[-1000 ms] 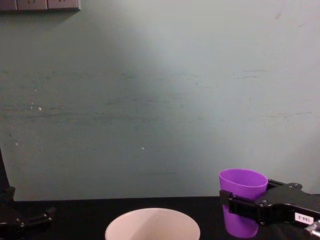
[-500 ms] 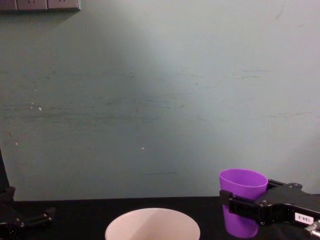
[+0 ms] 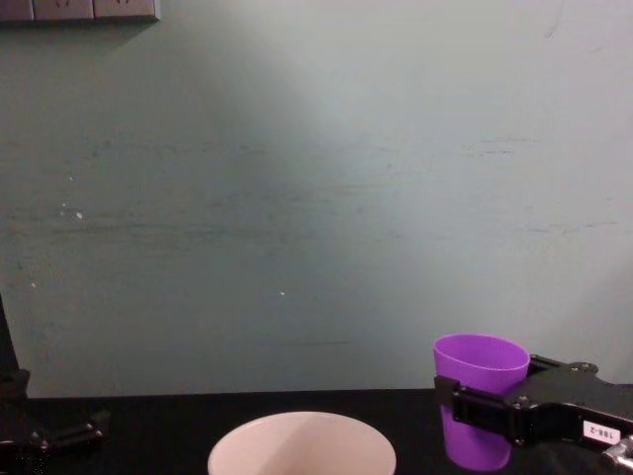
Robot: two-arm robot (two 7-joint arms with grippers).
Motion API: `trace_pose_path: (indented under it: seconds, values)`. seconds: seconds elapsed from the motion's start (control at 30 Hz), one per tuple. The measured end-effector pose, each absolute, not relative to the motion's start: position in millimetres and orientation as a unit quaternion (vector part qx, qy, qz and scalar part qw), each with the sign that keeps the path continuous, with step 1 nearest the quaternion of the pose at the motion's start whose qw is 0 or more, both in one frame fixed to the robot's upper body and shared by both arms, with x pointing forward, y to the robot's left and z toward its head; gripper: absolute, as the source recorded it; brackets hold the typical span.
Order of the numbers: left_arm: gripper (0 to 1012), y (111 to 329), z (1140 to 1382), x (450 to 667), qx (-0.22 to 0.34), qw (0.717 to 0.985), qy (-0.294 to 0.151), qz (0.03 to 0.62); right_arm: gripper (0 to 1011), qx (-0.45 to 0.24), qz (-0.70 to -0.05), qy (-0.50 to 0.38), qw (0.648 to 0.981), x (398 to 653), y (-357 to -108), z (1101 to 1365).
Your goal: Pick up the cup and pour the mung beans from the cup into the bowl.
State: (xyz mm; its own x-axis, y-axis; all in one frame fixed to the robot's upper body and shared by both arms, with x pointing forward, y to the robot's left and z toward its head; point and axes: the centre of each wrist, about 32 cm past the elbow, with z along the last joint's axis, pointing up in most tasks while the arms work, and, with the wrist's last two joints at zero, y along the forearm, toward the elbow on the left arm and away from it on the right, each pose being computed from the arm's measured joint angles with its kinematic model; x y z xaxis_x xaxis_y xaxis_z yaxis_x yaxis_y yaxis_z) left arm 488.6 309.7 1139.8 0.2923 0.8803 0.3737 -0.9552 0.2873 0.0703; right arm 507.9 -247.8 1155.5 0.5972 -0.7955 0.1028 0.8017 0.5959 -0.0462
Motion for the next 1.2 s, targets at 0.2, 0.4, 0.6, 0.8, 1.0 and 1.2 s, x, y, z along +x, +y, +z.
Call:
trace_pose_path:
  seconds: [0.2,0.4,0.6,0.8,1.0,1.2]
  values:
    - [1000,309.7,1139.8,488.6,0.141,0.791,-0.132,0.580,723,-0.074,-0.444,-0.059,0.891,507.8,-243.6,1160.8]
    - [1000,309.7,1139.8,488.6,0.141,0.791,-0.132,0.580,723,-0.121,-0.442,-0.109,0.882,506.4,-232.6,1172.6]
    - [1000,309.6,1139.8,488.6,0.141,0.791,-0.132,0.580,723,-0.163,-0.441,-0.166,0.867,503.4,-219.9,1187.7]
    - [1000,309.7,1139.8,488.6,0.141,0.791,-0.132,0.580,723,-0.219,-0.430,-0.219,0.848,502.2,-206.4,1205.7]
    - [1000,309.7,1139.8,488.6,0.141,0.791,-0.132,0.580,723,-0.292,-0.403,-0.270,0.824,505.2,-188.5,1228.1]
    - [1000,309.7,1139.8,488.6,0.141,0.791,-0.132,0.580,723,-0.350,-0.377,-0.308,0.800,511.1,-172.0,1244.8]
